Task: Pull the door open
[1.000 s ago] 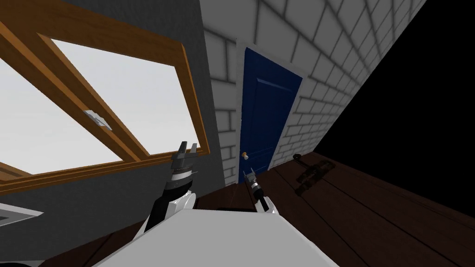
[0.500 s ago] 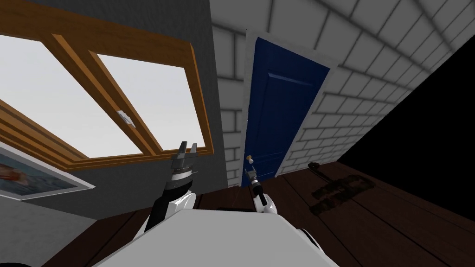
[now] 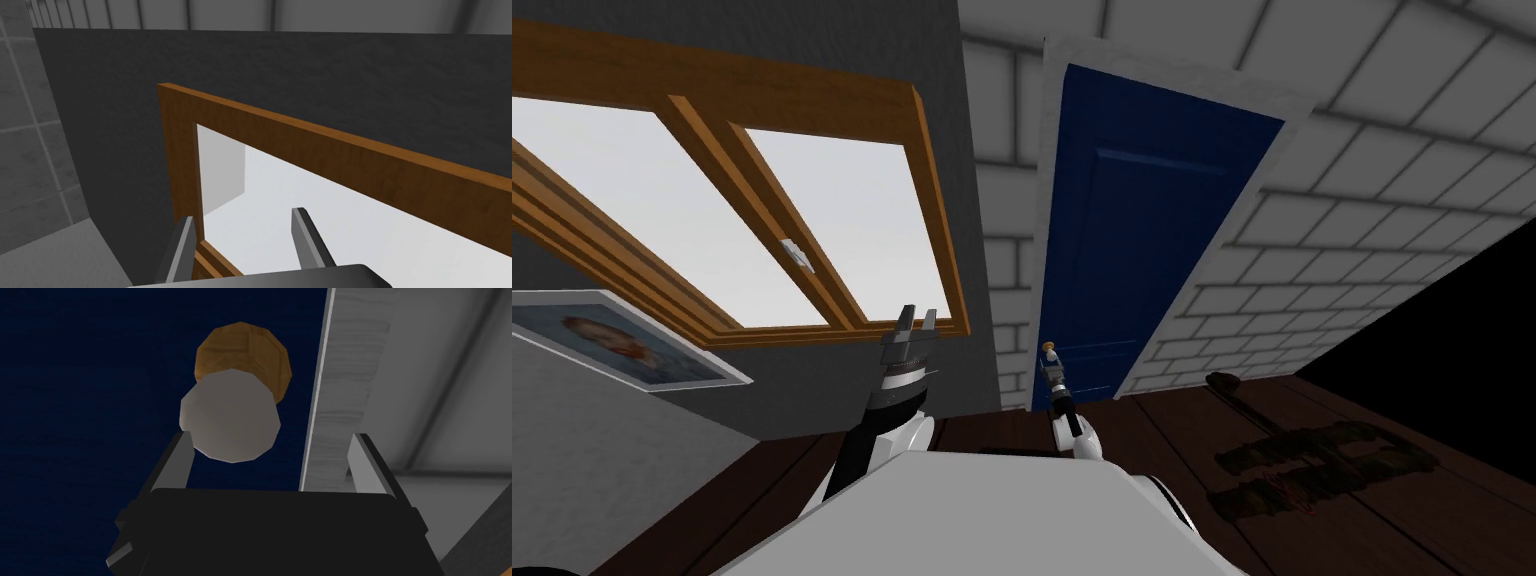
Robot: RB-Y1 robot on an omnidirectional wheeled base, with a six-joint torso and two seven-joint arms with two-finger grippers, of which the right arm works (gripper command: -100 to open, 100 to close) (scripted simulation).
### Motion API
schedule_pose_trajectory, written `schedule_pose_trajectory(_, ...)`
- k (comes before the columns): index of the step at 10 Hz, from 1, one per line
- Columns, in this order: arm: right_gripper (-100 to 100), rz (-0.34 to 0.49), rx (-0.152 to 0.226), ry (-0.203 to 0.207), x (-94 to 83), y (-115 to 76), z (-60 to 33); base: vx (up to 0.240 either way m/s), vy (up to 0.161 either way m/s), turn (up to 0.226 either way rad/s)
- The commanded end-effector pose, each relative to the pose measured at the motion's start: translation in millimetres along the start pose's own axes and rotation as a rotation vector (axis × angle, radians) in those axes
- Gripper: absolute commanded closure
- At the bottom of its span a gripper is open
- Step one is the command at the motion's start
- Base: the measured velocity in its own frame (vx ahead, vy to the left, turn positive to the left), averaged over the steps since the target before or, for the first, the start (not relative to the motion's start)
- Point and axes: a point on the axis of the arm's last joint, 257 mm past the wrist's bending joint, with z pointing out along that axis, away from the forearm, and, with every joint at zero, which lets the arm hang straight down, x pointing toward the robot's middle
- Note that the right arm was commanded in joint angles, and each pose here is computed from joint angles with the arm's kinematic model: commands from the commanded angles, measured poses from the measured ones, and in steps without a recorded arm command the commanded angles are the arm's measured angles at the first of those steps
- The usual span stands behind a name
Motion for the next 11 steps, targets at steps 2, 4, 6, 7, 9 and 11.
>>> schedule_pose_trajectory(2, 100, 0.000, 0.000, 0.000, 0.0, 0.0, 0.0, 0.017, -0.035, 0.003)
schedule_pose_trajectory(4, 100, 0.000, 0.000, 0.000, 0.0, 0.0, 0.0, -0.013, 0.029, -0.005)
schedule_pose_trajectory(6, 100, 0.000, 0.000, 0.000, 0.0, 0.0, 0.0, -0.007, 0.013, 0.001)
schedule_pose_trajectory(7, 100, 0.000, 0.000, 0.000, 0.0, 0.0, 0.0, 0.000, 0.000, 0.000)
schedule_pose_trajectory(9, -100, -0.011, 0.013, -0.001, 0.7, -21.9, -2.6, -0.076, 0.049, 0.087)
schedule_pose_trajectory(11, -100, -0.017, 0.030, -0.001, 1.1, -49.6, -7.0, -0.105, 0.074, 0.089)
